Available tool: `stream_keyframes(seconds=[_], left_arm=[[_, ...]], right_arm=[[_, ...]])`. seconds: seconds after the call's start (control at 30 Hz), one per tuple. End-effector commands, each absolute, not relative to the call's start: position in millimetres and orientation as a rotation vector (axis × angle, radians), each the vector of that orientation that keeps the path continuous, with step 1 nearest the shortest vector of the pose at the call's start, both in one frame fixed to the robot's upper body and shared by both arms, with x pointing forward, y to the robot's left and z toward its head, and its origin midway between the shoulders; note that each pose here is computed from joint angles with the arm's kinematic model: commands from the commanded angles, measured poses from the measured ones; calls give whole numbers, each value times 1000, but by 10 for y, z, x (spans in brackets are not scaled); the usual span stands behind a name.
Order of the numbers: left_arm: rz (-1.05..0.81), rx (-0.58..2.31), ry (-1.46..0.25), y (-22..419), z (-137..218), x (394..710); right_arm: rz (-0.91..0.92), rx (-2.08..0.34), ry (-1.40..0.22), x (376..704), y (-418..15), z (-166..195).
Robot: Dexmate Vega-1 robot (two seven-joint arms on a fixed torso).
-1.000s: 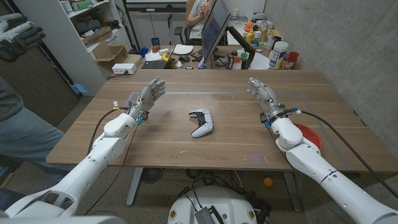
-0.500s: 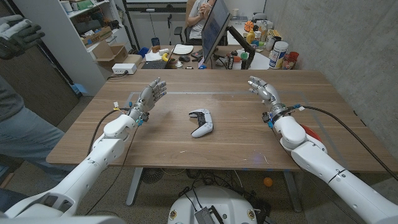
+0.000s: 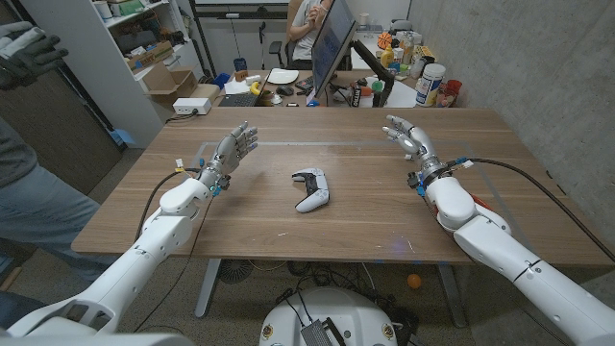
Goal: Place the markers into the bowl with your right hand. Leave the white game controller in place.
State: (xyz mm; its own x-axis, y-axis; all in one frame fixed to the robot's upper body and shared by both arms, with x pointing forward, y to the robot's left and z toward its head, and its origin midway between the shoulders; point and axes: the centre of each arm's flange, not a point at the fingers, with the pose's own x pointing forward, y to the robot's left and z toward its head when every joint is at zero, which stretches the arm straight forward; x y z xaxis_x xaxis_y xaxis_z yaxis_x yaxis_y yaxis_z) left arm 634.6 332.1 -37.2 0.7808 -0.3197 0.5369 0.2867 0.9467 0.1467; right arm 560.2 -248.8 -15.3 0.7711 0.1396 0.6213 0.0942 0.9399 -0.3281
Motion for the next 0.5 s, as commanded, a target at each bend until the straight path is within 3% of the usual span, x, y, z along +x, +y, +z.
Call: stream_keyframes(seconds=[0.03, 0.5], left_arm=[[-330, 59, -596, 3338, -374, 6321], [-335, 67, -601, 3337, -356, 6319]], right_arm=[[6, -447, -701, 5563, -2515, -117], [-103, -758, -702, 5450, -2516, 15]])
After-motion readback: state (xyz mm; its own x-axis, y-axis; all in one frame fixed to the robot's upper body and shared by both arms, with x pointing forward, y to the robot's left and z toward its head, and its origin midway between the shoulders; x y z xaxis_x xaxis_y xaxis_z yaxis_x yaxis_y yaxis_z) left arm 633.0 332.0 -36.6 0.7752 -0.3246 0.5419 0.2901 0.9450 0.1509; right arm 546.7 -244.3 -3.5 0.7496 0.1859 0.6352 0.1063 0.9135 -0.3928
